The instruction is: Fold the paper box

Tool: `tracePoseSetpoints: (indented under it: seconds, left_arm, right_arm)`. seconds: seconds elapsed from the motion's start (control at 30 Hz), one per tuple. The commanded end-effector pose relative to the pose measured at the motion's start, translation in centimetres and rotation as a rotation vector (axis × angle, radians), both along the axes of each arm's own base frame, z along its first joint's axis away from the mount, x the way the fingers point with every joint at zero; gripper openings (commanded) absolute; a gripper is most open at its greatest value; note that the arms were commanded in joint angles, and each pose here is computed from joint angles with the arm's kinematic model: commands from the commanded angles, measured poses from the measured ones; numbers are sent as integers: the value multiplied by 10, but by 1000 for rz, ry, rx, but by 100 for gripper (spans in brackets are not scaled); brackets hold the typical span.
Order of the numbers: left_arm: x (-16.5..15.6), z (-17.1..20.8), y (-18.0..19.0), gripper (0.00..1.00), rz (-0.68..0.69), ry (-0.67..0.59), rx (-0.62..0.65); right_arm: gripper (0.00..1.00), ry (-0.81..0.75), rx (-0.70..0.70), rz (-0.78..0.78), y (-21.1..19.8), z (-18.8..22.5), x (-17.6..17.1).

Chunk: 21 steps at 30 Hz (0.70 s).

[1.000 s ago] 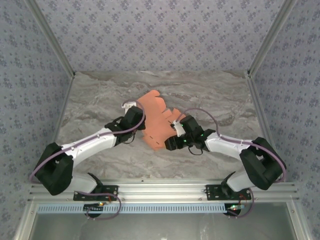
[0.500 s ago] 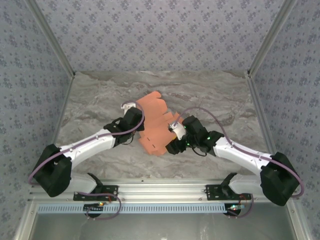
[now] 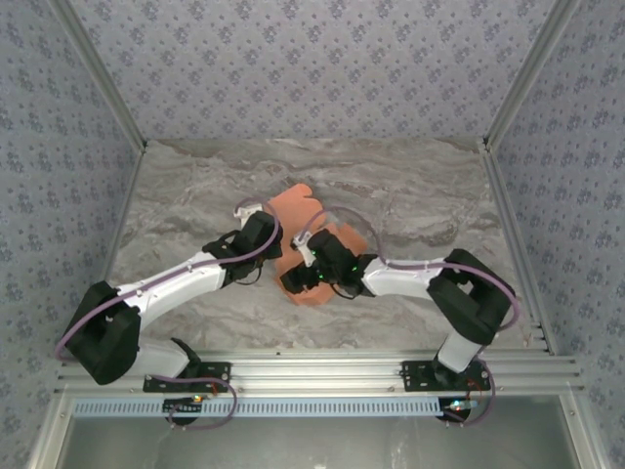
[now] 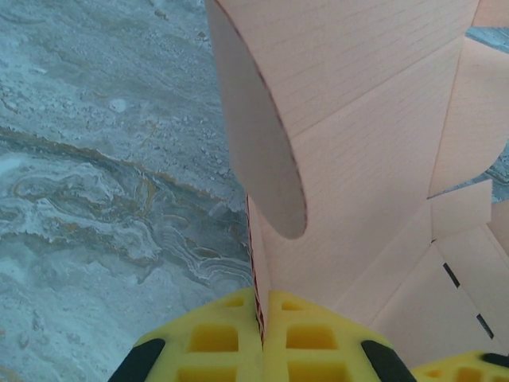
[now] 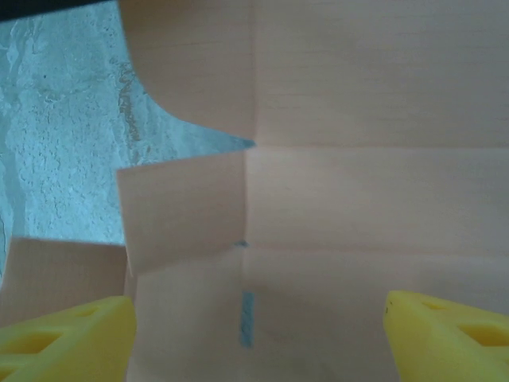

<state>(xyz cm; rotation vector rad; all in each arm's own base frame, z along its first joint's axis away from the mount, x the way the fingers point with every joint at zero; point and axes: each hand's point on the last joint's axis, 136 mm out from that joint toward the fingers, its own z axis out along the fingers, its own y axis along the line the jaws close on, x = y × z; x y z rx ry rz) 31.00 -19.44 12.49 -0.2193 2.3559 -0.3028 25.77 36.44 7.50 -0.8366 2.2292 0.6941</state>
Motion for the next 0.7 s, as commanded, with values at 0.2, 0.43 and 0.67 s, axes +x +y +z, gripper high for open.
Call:
tracePoseSetpoints:
  seconds: [0.2, 0.43, 0.67]
  left_arm:
    - [7, 0, 3, 0, 56, 66, -116]
    - [4, -5, 5, 0, 58, 74, -126]
    - [0, -14, 12, 0, 94, 85, -127]
  right_arm:
    - [84, -49, 78, -73, 25, 15, 23]
    - [68, -2, 20, -148, 11, -5, 32]
    - [60, 37, 54, -175, -9, 3, 27]
